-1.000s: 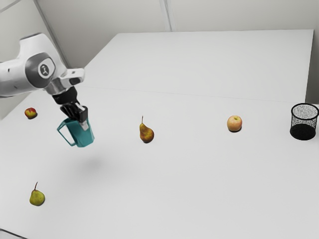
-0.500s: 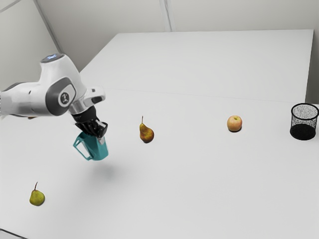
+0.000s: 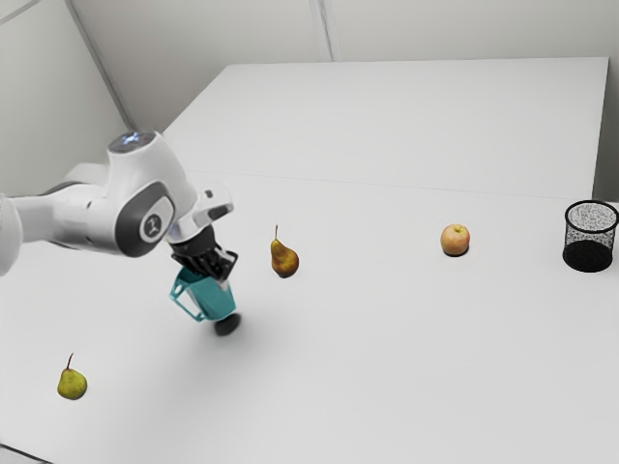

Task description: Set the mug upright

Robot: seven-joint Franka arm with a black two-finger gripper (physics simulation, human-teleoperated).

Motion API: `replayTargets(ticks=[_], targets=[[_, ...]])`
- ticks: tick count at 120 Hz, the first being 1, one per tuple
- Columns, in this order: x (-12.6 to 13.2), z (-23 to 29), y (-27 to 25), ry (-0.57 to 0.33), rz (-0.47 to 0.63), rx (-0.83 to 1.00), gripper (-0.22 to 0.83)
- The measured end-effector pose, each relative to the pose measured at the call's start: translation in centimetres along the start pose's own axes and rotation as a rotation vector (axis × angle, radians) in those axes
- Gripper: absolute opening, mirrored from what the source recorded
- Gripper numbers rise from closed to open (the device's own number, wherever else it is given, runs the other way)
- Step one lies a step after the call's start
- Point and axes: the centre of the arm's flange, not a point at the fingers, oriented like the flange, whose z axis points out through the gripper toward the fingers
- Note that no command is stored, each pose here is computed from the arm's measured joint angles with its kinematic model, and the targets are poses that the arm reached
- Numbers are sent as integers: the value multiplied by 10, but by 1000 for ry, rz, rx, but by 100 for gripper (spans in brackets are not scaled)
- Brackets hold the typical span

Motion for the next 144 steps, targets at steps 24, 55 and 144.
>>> replayTargets(ticks=[24,55,144], targets=[[-1,15,5,11,-37,-2,-16],[3,27,12,27,-65,-4,-16],[8,23,23,69,-94,-16,29]])
